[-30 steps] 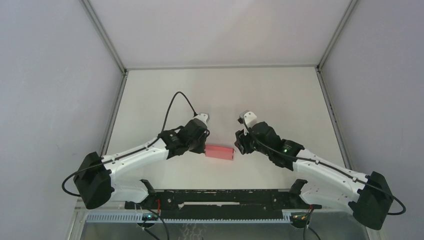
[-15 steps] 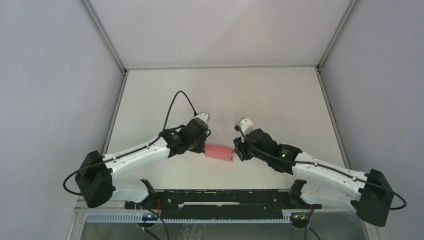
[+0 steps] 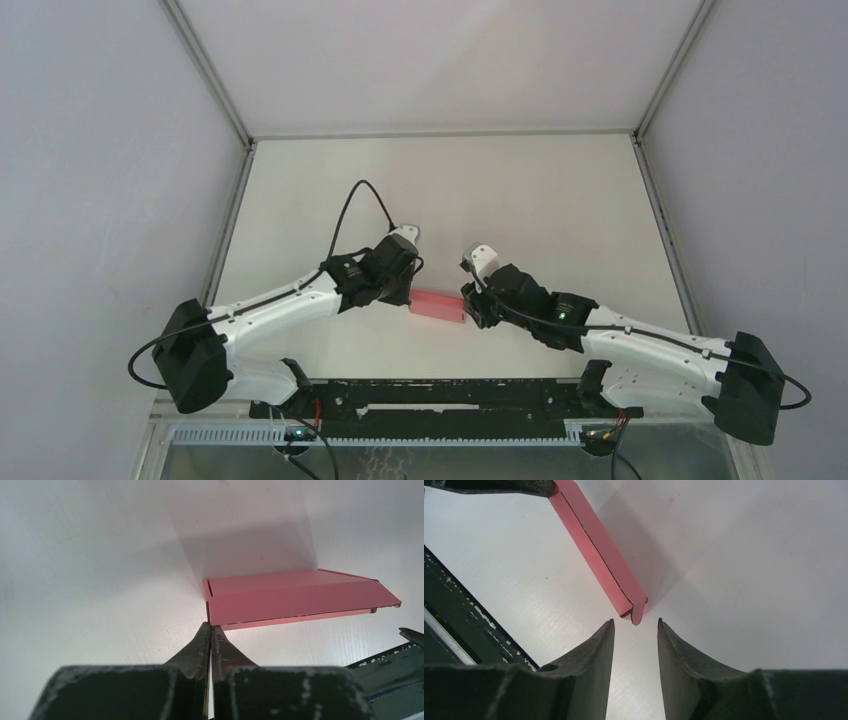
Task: Fold the paper box
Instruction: Close the paper box at the center of the board.
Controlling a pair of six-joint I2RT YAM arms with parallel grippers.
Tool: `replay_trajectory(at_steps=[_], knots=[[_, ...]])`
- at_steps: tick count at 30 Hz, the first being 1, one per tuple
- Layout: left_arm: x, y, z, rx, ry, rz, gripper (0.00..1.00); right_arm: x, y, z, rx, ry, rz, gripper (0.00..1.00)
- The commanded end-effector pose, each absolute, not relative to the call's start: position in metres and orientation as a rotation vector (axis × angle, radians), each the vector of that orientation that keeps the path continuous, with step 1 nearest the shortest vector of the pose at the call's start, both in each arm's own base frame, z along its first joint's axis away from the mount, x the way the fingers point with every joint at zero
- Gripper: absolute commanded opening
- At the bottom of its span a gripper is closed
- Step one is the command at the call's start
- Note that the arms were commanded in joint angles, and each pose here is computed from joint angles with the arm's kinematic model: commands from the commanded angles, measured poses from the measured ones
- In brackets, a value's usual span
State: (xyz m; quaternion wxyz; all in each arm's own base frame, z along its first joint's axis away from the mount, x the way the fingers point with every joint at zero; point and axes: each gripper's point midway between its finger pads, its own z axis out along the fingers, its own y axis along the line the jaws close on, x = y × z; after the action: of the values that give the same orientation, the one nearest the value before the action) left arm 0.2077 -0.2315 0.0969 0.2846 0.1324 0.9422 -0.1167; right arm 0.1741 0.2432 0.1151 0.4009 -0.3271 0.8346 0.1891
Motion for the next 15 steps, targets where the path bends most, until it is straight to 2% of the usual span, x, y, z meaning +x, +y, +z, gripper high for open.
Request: replay_trajectory(at_steps=[1,15], knots=[[0.2155,-0.2380,0.1128,0.326,2.486,-0.326,0.03,0.1779,0.2511,0.1201,-0.826,2.067,0.482,0.45],[0.2148,-0.2405,0.1131,0.331,2.488,-0.331,0.02,0.1827,0.2557,0.1192,-0.821,2.053,0.468,0.37]])
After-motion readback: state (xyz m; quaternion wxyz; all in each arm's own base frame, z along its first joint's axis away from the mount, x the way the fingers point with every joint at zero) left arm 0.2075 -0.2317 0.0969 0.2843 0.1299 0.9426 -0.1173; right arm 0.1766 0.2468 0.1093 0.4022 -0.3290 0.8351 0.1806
